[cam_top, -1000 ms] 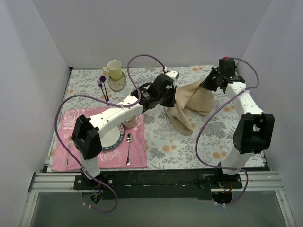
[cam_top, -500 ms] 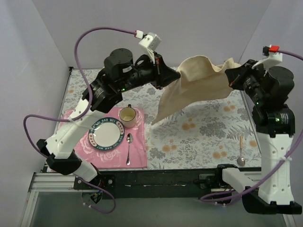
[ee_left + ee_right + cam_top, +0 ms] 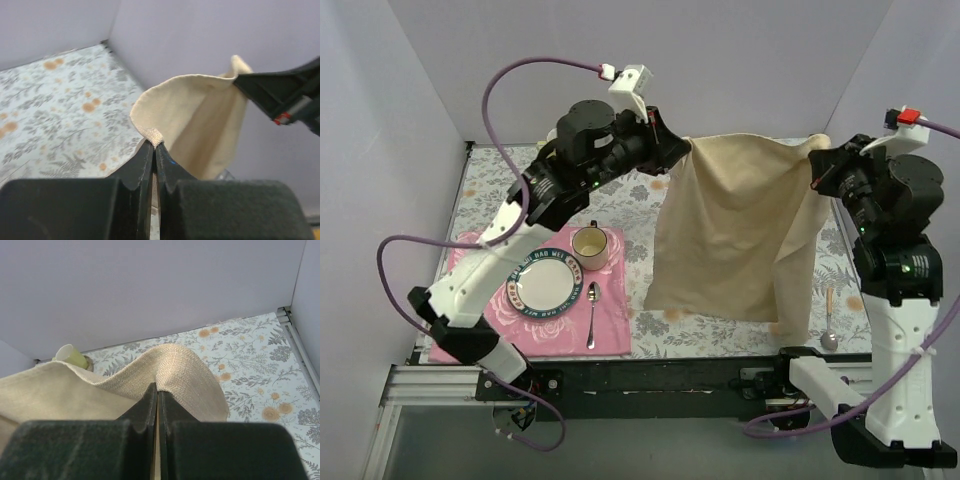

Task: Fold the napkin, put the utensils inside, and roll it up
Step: Flatten the napkin out

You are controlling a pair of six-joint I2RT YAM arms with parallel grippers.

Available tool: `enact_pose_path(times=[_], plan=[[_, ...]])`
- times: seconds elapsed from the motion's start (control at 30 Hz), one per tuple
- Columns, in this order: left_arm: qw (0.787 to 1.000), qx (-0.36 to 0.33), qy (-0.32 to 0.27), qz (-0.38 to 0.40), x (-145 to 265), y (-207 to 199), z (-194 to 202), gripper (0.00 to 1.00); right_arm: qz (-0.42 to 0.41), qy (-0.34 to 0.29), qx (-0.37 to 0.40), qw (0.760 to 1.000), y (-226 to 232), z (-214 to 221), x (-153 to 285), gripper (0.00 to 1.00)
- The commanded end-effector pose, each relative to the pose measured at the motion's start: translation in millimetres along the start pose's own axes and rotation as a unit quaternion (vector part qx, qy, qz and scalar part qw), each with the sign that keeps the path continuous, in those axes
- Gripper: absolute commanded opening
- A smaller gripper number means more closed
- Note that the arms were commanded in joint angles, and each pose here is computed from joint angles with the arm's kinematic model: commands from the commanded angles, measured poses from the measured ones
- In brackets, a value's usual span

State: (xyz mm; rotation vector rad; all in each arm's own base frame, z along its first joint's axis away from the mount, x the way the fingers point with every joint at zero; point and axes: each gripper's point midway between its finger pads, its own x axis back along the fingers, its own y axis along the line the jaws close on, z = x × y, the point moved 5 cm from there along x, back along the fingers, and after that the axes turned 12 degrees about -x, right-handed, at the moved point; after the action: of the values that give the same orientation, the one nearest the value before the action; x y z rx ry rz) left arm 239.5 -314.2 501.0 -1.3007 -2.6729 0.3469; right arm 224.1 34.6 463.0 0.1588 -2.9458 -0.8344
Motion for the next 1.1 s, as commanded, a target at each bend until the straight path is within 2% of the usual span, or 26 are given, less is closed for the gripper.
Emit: enact_pose_path(times=[0.0,0.07,0.1,0.17,0.2,0.23,0.27,0.3,0.33,0.37,0.4,0.43,0.47,0.5,0.53,0.57,0.6,0.63,0.67,0.7,0.77,0.8,0.9,0.93,1.03,1.07], plan=[[0.982,0.018,0.058,-0.177,-42,97,52,0.0,0.041,0.0,0.001,0.999,-25,17,-61,0.01],[0.974,0.022,0.097,-0.205,-60,134,87,0.0,0.069,0.024,0.01,0.997,-44,37,-98,0.01],[0.964,0.031,0.122,-0.234,-76,165,112,0.0,0.092,0.055,0.012,0.994,-61,60,-124,0.01],[0.961,0.042,0.149,-0.232,-95,196,133,0.0,0.121,0.081,0.031,0.989,-76,81,-152,0.01],[0.957,0.028,0.161,-0.239,-104,207,146,0.0,0.148,0.118,0.038,0.981,-90,103,-182,0.01],[0.943,-0.001,0.193,-0.27,-123,235,178,0.0,0.168,0.144,0.041,0.974,-97,114,-196,0.08],[0.936,-0.021,0.203,-0.286,-132,249,187,0.04,0.216,0.21,0.055,0.952,-107,134,-196,0.18],[0.922,-0.033,0.236,-0.307,-135,261,205,0.17,0.232,0.241,0.072,0.94,-108,141,-227,0.32],[0.902,-0.045,0.281,-0.324,-144,278,238,0.29,0.251,0.263,0.084,0.928,-107,144,-232,0.41],[0.908,-0.06,0.23,-0.344,-154,278,191,0.53,0.294,0.313,0.116,0.895,-109,159,-220,0.53],[0.904,-0.065,0.247,-0.344,-151,276,192,0.69,0.303,0.351,0.14,0.875,-116,179,-227,0.65],[0.909,-0.073,0.238,-0.336,-154,273,184,0.85,0.309,0.353,0.148,0.871,-111,173,-226,0.68],[0.91,-0.086,0.233,-0.331,-150,262,176,0.92,0.324,0.363,0.156,0.859,-117,180,-221,0.72],[0.916,-0.09,0.221,-0.323,-151,256,175,0.93,0.306,0.349,0.154,0.872,-113,176,-218,0.75],[0.922,-0.088,0.211,-0.313,-146,248,168,0.94,0.311,0.376,0.152,0.859,-128,200,-204,0.78],[0.933,-0.066,0.207,-0.286,-138,231,170,0.94,0.302,0.379,0.143,0.863,-135,208,-197,0.78],[0.94,-0.049,0.205,-0.267,-134,221,170,0.94,0.269,0.33,0.131,0.895,-125,195,-202,0.82],[0.945,-0.034,0.207,-0.252,-130,212,173,0.94,0.269,0.328,0.118,0.898,-129,199,-197,0.84],[0.951,-0.02,0.206,-0.231,-123,195,171,0.93,0.286,0.339,0.108,0.89,-146,211,-189,0.85],[0.95,0.007,0.23,-0.208,-119,185,195,0.9,0.292,0.338,0.095,0.89,-151,213,-187,0.85],[0.952,0.028,0.25,-0.175,-112,158,215,0.85,0.314,0.345,0.063,0.882,-170,224,-184,0.85],[0.952,0.041,0.262,-0.154,-103,145,232,0.84,0.333,0.348,0.056,0.875,-181,229,-184,0.84],[0.959,0.044,0.255,-0.115,-92,105,245,0.81,0.371,0.346,0.03,0.861,-214,236,-185,0.78],[0.953,0.051,0.278,-0.105,-85,100,267,0.77,0.367,0.338,0.02,0.867,-219,235,-190,0.76],[0.949,0.06,0.296,-0.089,-73,88,294,0.71,0.373,0.315,0.012,0.873,-241,233,-196,0.66],[0.949,0.056,0.299,-0.085,-71,83,300,0.7,0.363,0.3,0.009,0.882,-244,230,-204,0.62]])
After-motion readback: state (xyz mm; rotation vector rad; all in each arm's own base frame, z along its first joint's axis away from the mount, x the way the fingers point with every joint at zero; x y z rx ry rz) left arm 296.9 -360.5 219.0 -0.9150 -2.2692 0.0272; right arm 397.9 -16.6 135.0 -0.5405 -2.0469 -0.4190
